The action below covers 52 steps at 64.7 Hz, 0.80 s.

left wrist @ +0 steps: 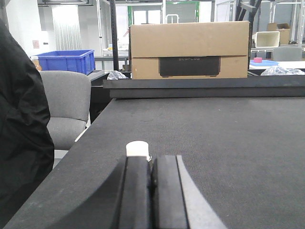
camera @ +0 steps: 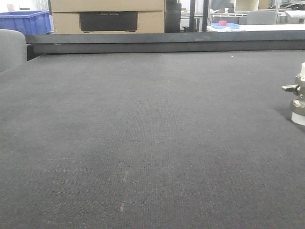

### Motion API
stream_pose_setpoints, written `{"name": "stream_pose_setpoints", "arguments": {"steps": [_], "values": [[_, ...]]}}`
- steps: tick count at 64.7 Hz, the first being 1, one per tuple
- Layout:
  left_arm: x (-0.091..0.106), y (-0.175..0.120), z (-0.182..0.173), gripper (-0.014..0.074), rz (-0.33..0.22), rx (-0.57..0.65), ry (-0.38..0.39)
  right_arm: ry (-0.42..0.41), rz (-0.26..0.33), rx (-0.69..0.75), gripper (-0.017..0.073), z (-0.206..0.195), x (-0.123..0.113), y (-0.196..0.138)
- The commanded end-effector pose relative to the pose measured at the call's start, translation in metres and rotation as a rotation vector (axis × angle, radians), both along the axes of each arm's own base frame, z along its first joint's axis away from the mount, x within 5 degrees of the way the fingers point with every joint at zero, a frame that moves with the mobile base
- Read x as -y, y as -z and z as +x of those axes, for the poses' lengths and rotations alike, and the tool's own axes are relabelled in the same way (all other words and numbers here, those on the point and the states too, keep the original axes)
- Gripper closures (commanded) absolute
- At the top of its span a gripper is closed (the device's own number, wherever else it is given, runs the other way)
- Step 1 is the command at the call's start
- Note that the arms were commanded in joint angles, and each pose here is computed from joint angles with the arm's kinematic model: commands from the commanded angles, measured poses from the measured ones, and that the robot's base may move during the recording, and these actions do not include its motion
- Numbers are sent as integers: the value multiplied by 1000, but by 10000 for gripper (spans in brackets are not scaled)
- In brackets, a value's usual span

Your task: Place valve from conveyor to right shelf box

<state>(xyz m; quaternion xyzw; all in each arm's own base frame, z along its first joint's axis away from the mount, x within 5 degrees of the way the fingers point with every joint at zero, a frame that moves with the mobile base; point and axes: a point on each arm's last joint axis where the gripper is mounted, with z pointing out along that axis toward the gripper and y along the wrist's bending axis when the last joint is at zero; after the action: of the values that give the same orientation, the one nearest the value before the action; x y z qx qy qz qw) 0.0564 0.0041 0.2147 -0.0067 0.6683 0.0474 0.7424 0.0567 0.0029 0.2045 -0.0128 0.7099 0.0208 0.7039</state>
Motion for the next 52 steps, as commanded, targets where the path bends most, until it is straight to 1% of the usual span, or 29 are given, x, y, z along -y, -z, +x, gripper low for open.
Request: {"name": "stream_pose_setpoints", "arguments": {"steps": [1, 5, 12, 18, 39, 52], "values": [[0, -2, -1, 704, 15, 21, -1, 1, -1, 25, 721, 0, 0, -2], [0, -2, -1, 704, 44, 19, -3, 1, -1, 25, 721, 0, 0, -2], [0, -2, -1, 704, 44, 19, -3, 1, -1, 25, 721, 0, 0, -2], [0, -2, -1, 704, 68, 17, -5, 1, -1, 25, 721, 0, 0, -2], [0, -2, -1, 704, 68, 17, -5, 1, -1, 25, 721, 0, 0, -2], [0, -3, -1, 704, 67, 27, -4, 4, 1, 67, 721, 0, 0, -6]]}}
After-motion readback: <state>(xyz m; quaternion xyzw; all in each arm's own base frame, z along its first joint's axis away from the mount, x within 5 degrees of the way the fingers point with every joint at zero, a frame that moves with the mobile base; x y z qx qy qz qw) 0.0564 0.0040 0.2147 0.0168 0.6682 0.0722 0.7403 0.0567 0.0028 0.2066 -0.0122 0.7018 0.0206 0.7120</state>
